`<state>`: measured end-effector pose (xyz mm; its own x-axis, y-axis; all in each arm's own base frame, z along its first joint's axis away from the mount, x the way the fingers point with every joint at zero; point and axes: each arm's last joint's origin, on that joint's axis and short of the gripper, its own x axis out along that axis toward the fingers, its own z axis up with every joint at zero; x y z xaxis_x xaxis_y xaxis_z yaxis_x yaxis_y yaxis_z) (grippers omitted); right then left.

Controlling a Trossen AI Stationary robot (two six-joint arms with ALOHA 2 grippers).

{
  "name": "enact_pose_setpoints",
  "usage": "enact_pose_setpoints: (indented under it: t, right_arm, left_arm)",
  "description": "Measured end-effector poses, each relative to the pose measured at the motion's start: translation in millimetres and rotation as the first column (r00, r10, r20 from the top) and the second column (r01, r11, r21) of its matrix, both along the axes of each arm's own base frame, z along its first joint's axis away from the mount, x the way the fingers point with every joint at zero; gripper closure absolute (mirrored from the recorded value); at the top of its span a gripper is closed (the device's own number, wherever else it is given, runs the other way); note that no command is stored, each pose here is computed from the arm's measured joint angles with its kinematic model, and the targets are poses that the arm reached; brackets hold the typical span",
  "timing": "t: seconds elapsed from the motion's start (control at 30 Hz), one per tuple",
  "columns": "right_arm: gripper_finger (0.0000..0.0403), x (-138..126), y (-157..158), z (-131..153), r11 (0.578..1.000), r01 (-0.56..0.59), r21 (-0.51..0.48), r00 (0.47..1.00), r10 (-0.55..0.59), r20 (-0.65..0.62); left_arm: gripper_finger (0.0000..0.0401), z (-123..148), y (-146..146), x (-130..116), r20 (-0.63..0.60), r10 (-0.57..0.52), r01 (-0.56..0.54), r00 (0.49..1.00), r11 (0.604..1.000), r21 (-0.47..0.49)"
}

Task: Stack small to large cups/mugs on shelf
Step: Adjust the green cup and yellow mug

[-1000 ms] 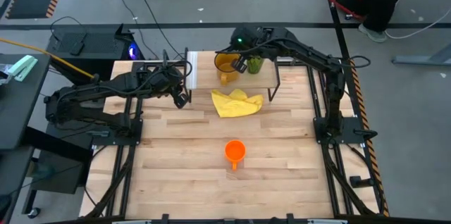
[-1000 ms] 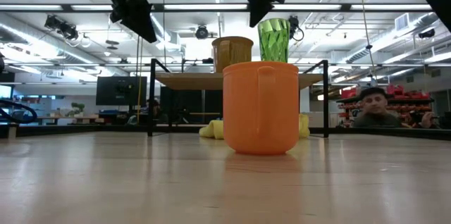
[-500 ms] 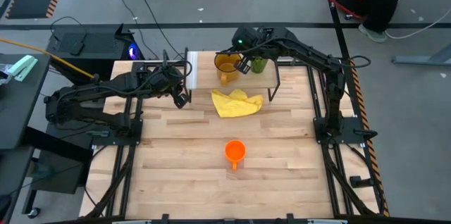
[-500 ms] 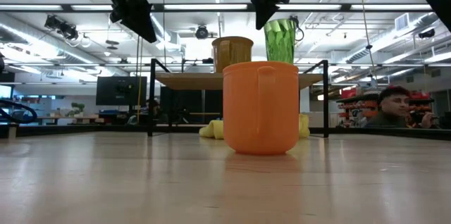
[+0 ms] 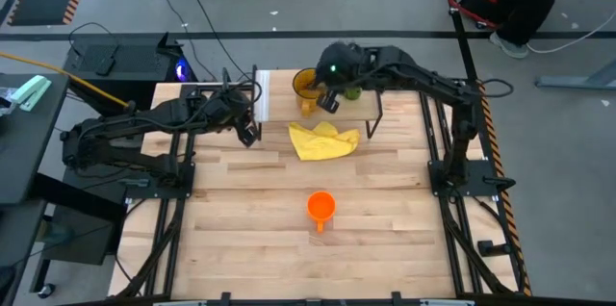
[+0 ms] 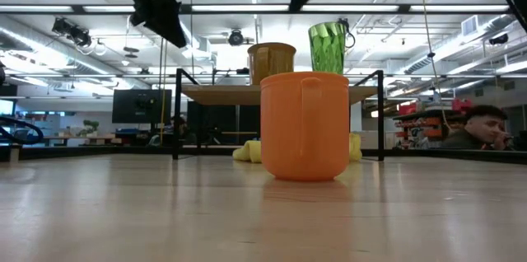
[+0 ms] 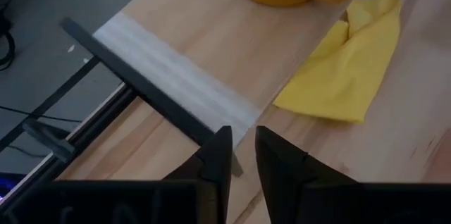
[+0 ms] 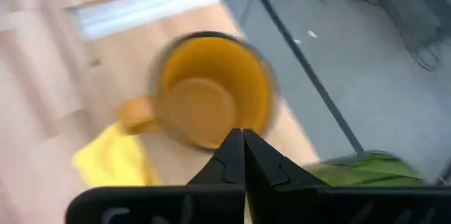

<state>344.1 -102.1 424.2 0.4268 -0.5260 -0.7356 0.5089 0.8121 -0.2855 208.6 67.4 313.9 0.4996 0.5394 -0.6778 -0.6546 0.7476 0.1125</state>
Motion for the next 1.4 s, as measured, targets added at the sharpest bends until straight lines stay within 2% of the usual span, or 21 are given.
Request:
enact_pose_setpoints:
  t: [0.2, 0.33, 0.43, 0.53, 0.67, 0.77, 0.9, 0.97, 1.07, 1.13, 1.27, 1.4]
  right_arm:
    - [0.0402, 10, 54, 1, 0.989, -0.150, -0.013, 0.989, 0.150, -0.014]
    - [0.0402, 7, 96, -2, 0.979, -0.191, -0.065, 0.979, 0.186, -0.079]
    - [0.0402, -3, 134, -5, 0.972, -0.192, -0.136, 0.975, 0.173, -0.139]
    - [0.0402, -18, 172, -7, 0.958, -0.185, -0.219, 0.976, 0.153, -0.152]
    - [0.0401, -36, 223, -10, 0.935, -0.246, -0.256, 0.969, 0.228, -0.097]
    - [0.0401, -57, 249, -20, 0.936, -0.226, -0.269, 0.974, 0.226, -0.032]
    - [0.0401, -102, 260, -59, 0.957, -0.120, -0.264, 0.988, 0.142, 0.067]
    - [0.0400, -123, 262, -91, 0.968, -0.062, -0.243, 0.980, 0.104, 0.167]
    - [0.0401, -148, 266, -142, 0.973, -0.075, -0.216, 0.944, 0.140, 0.300]
    - [0.0401, -158, 265, -171, 0.983, -0.081, -0.166, 0.905, 0.142, 0.401]
    - [0.0398, -171, 257, -226, 0.983, -0.068, -0.170, 0.841, 0.148, 0.521]
    - [0.0399, -175, 245, -257, 0.988, -0.033, -0.151, 0.812, 0.115, 0.572]
  left_arm:
    - [0.0331, 5, 6, 17, 0.128, -0.006, 0.001, 0.992, 0.999, 0.034]
    - [0.0338, 0, 17, 30, 0.171, -0.004, -0.001, 0.985, 1.000, 0.024]
    - [0.0339, -8, 29, 37, 0.167, 0.003, -0.002, 0.986, 1.000, -0.004]
    - [0.0337, -14, 41, 41, 0.153, 0.014, -0.016, 0.988, 1.000, 0.011]
    - [0.0342, -14, 51, 47, 0.206, 0.007, -0.011, 0.978, 1.000, 0.015]
    - [0.0349, -12, 56, 49, 0.258, -0.025, 0.026, 0.966, 1.000, -0.001]
    - [0.0358, -10, 59, 49, 0.287, -0.036, 0.038, 0.957, 0.999, -0.004]
    - [0.0361, -10, 60, 48, 0.286, -0.032, 0.035, 0.958, 0.999, -0.005]
    - [0.0366, -10, 60, 49, 0.287, -0.033, 0.036, 0.957, 0.999, -0.004]
    - [0.0369, -9, 60, 49, 0.291, -0.033, 0.036, 0.956, 0.999, -0.003]
    - [0.0375, -8, 60, 49, 0.308, -0.032, 0.035, 0.951, 0.999, -0.005]
    - [0.0381, -16, 64, 58, 0.328, -0.042, 0.061, 0.944, 0.997, -0.045]
